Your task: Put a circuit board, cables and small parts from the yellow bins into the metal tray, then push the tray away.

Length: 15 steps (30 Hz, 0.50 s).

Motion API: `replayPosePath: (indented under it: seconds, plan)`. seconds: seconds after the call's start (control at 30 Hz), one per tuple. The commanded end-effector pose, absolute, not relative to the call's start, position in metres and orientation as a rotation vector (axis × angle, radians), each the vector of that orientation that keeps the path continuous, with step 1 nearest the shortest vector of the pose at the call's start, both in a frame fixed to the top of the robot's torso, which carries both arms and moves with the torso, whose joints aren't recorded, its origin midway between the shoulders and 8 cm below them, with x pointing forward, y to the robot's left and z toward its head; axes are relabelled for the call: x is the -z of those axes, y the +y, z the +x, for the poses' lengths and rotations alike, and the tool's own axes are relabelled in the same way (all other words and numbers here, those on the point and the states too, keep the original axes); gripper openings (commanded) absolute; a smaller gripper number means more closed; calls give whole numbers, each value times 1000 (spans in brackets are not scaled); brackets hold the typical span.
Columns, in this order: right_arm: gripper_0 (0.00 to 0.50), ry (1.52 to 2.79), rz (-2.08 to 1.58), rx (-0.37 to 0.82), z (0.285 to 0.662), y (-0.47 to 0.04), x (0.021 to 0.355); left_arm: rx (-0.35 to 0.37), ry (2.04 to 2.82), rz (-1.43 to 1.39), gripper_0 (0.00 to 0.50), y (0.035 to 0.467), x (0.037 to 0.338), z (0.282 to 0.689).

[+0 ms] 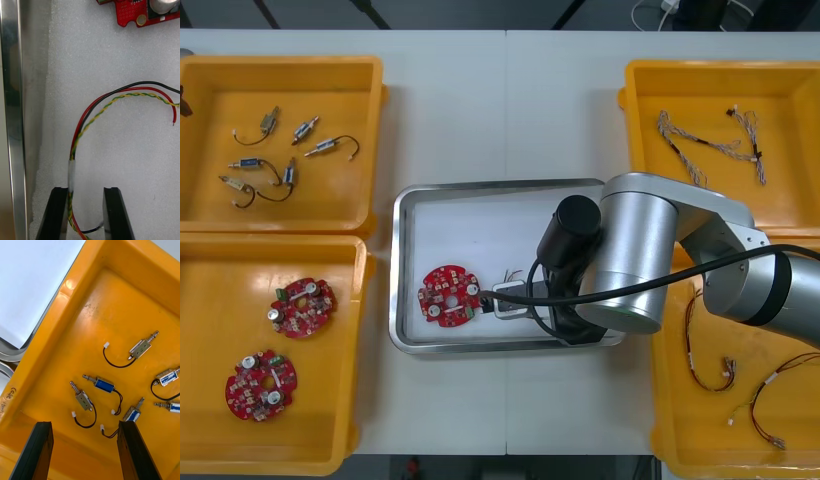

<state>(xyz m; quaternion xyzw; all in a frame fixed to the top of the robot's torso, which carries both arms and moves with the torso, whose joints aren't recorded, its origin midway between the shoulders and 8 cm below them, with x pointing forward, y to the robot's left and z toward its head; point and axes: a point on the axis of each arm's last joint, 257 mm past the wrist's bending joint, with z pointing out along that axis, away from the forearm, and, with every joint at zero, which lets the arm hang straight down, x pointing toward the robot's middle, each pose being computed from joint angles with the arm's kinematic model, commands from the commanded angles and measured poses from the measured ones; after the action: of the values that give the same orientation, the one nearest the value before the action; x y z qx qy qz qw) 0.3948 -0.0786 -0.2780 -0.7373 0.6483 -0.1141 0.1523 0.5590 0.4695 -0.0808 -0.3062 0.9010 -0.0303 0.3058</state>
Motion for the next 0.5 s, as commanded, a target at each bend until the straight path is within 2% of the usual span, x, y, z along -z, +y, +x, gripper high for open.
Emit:
replayPosePath:
  seconds: [0.03, 0.23, 0.4, 0.5]
  plan:
    - [500, 1756, -2148, 343, 399, -57, 264, 131, 2229, -1101, 500, 472, 69, 567]
    - [500, 1777, -2140, 363, 400, -63, 253, 182, 2197, -1225, 500, 459, 99, 570]
    - [500, 1820, -2114, 362, 399, -73, 225, 201, 2193, -1237, 500, 461, 111, 570]
    - [500, 1885, -2075, 315, 397, -83, 204, 210, 2201, -1225, 500, 457, 118, 571]
